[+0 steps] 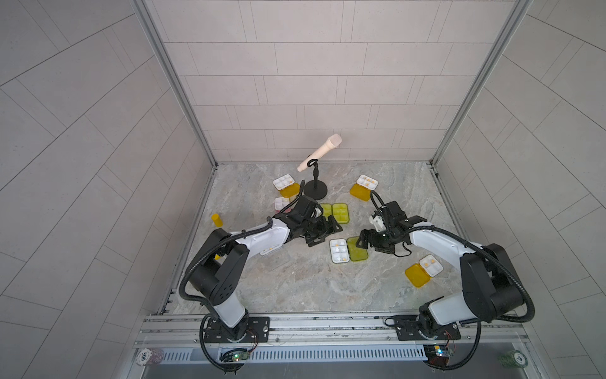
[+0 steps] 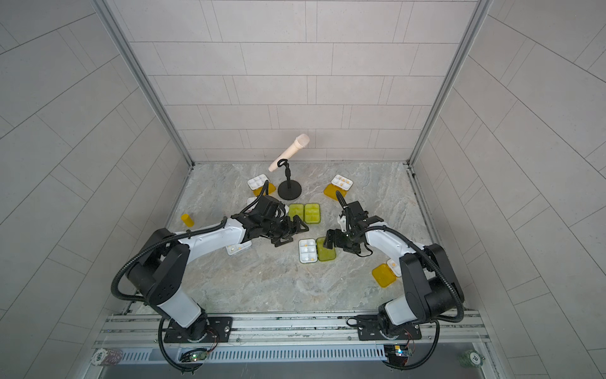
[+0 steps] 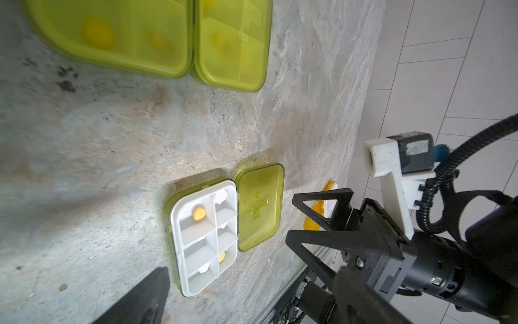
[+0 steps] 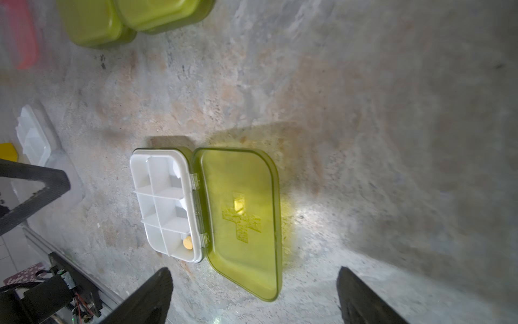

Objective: Close pillboxes
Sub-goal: Close the lid on the pillbox.

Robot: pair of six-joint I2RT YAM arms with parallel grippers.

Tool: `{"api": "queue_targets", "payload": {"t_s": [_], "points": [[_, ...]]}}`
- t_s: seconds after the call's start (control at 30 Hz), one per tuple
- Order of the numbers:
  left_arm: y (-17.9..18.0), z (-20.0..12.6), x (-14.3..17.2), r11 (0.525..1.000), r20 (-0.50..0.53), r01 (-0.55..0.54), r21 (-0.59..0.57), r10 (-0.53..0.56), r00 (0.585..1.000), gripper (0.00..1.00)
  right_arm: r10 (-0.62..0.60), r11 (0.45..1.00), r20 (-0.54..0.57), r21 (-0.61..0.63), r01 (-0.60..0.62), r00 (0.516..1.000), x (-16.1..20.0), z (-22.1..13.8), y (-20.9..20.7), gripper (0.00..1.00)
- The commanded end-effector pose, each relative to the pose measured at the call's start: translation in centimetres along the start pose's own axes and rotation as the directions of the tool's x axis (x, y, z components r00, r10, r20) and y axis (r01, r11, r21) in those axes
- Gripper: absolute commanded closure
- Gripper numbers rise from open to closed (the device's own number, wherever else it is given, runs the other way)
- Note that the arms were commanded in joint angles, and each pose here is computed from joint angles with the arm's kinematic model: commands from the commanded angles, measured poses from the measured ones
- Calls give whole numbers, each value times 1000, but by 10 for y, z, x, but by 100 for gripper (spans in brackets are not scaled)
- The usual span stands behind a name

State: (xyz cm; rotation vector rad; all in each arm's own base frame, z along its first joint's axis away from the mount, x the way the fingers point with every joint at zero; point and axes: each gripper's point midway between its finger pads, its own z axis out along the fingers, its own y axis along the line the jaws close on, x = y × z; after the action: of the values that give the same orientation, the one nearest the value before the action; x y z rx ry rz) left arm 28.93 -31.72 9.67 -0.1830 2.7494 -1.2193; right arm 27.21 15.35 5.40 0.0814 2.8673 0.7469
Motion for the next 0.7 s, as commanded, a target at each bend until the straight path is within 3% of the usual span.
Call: {"api": "queue_targets", "payload": {"t_s": [0.0, 0.67], "points": [[11, 10, 11, 999, -31, 23, -31, -24, 999, 4, -14, 995, -6, -103, 14, 1000, -2, 10, 12, 7], [18, 37, 33, 998, -116, 38, -47, -43, 992, 4, 31, 981, -7, -191, -32, 999, 4, 17, 20, 11]]}}
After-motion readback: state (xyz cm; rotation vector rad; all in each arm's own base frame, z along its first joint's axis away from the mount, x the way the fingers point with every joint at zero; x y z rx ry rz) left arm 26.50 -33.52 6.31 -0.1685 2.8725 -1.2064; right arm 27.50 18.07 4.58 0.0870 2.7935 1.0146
